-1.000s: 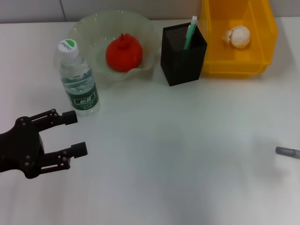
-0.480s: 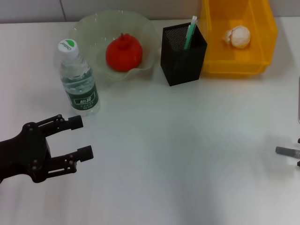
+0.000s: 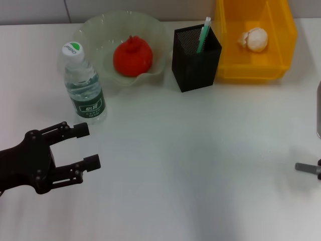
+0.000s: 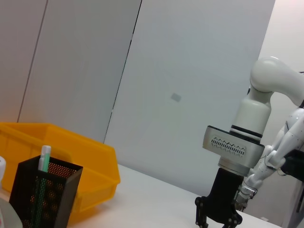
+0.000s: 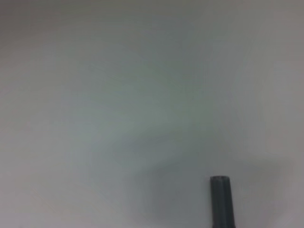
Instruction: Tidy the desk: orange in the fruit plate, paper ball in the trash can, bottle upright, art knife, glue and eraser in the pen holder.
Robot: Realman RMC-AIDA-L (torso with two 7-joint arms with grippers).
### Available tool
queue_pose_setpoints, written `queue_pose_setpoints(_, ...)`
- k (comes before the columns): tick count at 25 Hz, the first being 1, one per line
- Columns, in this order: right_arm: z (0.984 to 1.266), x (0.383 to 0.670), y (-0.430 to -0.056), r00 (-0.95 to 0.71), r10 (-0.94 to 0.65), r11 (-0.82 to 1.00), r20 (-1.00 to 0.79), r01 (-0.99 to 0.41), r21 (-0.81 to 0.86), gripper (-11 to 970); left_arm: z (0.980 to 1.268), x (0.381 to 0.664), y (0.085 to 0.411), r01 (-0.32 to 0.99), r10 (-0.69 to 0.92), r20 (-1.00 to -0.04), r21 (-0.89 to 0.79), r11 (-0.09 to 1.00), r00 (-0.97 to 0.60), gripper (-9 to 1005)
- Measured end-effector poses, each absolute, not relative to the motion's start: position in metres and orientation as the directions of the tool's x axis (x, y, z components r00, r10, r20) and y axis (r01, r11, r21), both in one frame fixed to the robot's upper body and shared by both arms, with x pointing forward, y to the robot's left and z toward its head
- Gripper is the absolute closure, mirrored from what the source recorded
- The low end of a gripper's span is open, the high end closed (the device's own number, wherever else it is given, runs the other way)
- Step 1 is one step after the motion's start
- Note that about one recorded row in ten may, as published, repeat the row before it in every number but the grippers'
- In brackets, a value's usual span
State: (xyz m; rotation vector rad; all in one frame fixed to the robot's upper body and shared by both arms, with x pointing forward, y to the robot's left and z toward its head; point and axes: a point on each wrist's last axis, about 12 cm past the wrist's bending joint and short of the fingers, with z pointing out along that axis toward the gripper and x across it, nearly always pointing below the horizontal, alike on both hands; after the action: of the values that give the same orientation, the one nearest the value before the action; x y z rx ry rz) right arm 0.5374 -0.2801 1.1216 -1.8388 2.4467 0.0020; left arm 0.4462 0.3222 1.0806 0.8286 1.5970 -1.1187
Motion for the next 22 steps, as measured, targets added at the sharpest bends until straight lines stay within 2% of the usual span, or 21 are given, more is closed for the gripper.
queue_pose_setpoints(6, 1.126, 0.539, -0.283, -0.280, -0.956, 0.284, -0.082, -0.958, -0.045, 685, 1.080, 0.446, 0.322, 0.897, -0.006, -0.956, -0.278, 0.344, -0.294, 194)
queue_pose_setpoints(8, 1.133, 0.539, -0.282, -0.275, -0.957, 0.282, -0.093, -0.957, -0.068, 750, 1.080, 0.445, 0.322, 0.896, -0.007, -0.955, -0.280, 0.346, -0.296, 194)
queue_pose_setpoints(10, 1.153, 0.538, -0.279, -0.251, -0.961, 0.266, -0.117, -0.953, -0.145, 816, 1.079, 0.444, 0.323, 0.896, -0.006, -0.955, -0.279, 0.346, -0.295, 194)
queue_pose_setpoints(12, 1.171, 0.539, -0.276, -0.225, -0.965, 0.250, -0.132, -0.942, -0.222, 816, 1.079, 0.444, 0.322, 0.897, -0.005, -0.956, -0.277, 0.345, -0.293, 194)
queue_pose_setpoints(13, 1.171, 0.539, -0.276, -0.225, -0.965, 0.250, -0.132, -0.942, -0.222, 816, 1.079, 0.444, 0.322, 0.897, -0.005, -0.956, -0.277, 0.345, -0.293, 194)
queue_pose_setpoints(14, 1.191, 0.539, -0.271, -0.192, -0.970, 0.230, -0.146, -0.922, -0.312, 816, 1.079, 0.444, 0.322, 0.898, -0.005, -0.957, -0.274, 0.345, -0.290, 194)
queue_pose_setpoints(16, 1.200, 0.539, -0.268, -0.173, -0.973, 0.216, -0.150, -0.910, -0.353, 817, 1.079, 0.444, 0.322, 0.898, -0.005, -0.958, -0.272, 0.345, -0.288, 194)
queue_pose_setpoints(19, 1.228, 0.542, -0.242, -0.045, -0.989, 0.112, -0.143, -0.856, -0.504, 817, 1.078, 0.443, 0.320, 0.904, 0.000, -0.962, -0.257, 0.343, -0.273, 194)
queue_pose_setpoints(22, 1.234, 0.545, -0.226, 0.023, -0.994, 0.043, -0.110, -0.827, -0.561, 817, 1.078, 0.442, 0.320, 0.905, 0.000, -0.964, -0.249, 0.345, -0.265, 194)
